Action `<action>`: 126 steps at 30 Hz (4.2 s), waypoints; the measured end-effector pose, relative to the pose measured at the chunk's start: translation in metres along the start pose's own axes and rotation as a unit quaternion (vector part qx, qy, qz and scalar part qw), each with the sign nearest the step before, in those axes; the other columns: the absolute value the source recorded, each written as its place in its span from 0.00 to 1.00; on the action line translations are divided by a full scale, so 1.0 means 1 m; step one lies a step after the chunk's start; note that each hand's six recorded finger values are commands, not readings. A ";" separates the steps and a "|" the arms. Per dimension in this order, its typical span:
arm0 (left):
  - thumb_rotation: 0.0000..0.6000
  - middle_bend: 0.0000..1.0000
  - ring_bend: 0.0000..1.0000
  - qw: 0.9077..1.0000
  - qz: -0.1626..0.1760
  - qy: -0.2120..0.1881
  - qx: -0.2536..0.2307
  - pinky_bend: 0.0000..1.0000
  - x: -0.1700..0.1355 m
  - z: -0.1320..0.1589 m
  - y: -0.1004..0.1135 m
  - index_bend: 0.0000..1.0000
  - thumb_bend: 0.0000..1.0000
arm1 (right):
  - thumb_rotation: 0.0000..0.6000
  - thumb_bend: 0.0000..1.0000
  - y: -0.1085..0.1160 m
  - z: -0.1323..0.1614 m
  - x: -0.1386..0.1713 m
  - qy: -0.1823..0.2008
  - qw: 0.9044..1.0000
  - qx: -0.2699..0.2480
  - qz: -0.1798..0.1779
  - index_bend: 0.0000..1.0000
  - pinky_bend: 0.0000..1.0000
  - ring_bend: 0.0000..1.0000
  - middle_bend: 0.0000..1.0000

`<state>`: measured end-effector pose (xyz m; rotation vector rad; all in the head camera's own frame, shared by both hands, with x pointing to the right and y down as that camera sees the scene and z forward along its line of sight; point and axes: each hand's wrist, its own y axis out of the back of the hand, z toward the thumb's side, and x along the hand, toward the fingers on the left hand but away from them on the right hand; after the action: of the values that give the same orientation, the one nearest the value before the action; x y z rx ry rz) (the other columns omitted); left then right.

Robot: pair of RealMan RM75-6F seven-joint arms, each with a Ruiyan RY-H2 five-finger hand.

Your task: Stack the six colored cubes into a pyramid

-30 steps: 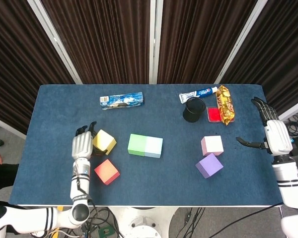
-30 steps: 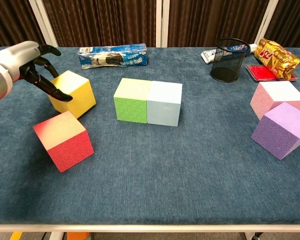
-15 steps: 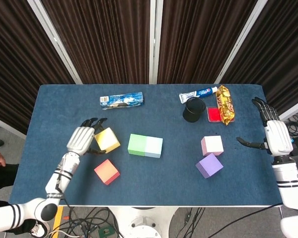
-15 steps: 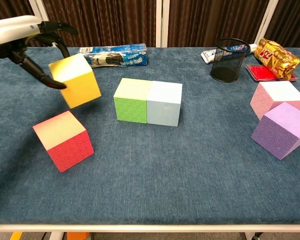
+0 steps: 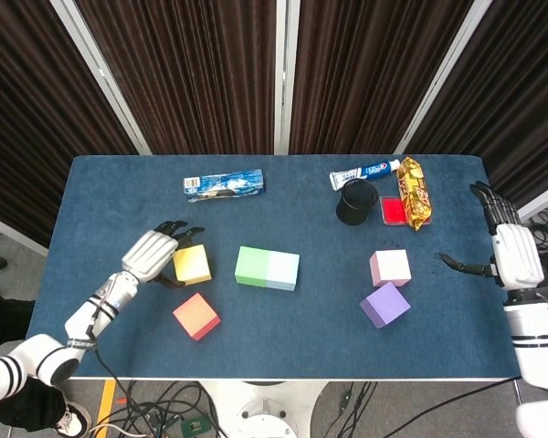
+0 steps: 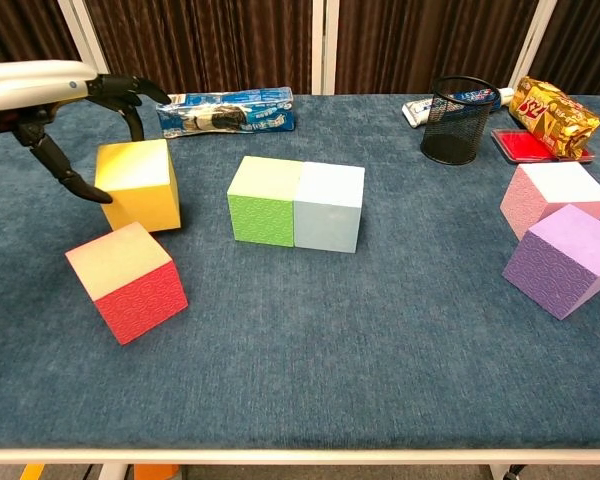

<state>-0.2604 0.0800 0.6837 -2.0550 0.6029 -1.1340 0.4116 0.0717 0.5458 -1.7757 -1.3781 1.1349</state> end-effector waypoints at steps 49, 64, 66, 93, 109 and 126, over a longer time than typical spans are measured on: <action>1.00 0.20 0.03 0.994 -0.014 -0.019 -0.108 0.10 0.028 -0.018 -0.006 0.10 0.00 | 1.00 0.02 -0.013 -0.012 0.004 -0.023 1.000 0.001 0.004 0.00 0.00 0.00 0.01; 1.00 0.26 0.03 0.991 -0.010 0.016 -0.134 0.11 0.034 -0.012 -0.024 0.10 0.00 | 1.00 0.02 -0.017 -0.022 -0.003 -0.029 1.000 0.001 0.010 0.00 0.00 0.00 0.01; 1.00 0.28 0.03 0.991 -0.009 0.019 -0.135 0.11 0.036 -0.013 -0.025 0.10 0.01 | 1.00 0.02 -0.017 -0.024 -0.003 -0.031 0.999 0.001 0.011 0.00 0.00 0.00 0.01; 1.00 0.48 0.09 0.987 0.017 -0.017 -0.162 0.11 0.045 0.006 -0.026 0.15 0.17 | 1.00 0.02 -0.011 -0.032 -0.003 -0.041 0.999 -0.003 0.008 0.00 0.00 0.00 0.01; 1.00 0.49 0.09 0.991 0.014 -0.041 -0.130 0.11 0.057 0.013 -0.034 0.16 0.17 | 1.00 0.02 -0.012 -0.040 -0.002 -0.050 0.999 -0.003 0.012 0.00 0.00 0.00 0.01; 1.00 0.44 0.09 0.990 0.006 -0.050 -0.128 0.11 0.060 0.016 -0.041 0.16 0.16 | 1.00 0.02 -0.014 -0.044 -0.001 -0.053 0.999 0.001 0.014 0.00 0.00 0.00 0.01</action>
<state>-0.2132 0.0715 0.7408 -2.3063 0.7439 -0.9814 0.4445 0.0765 0.5771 -1.7616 -1.4167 1.2605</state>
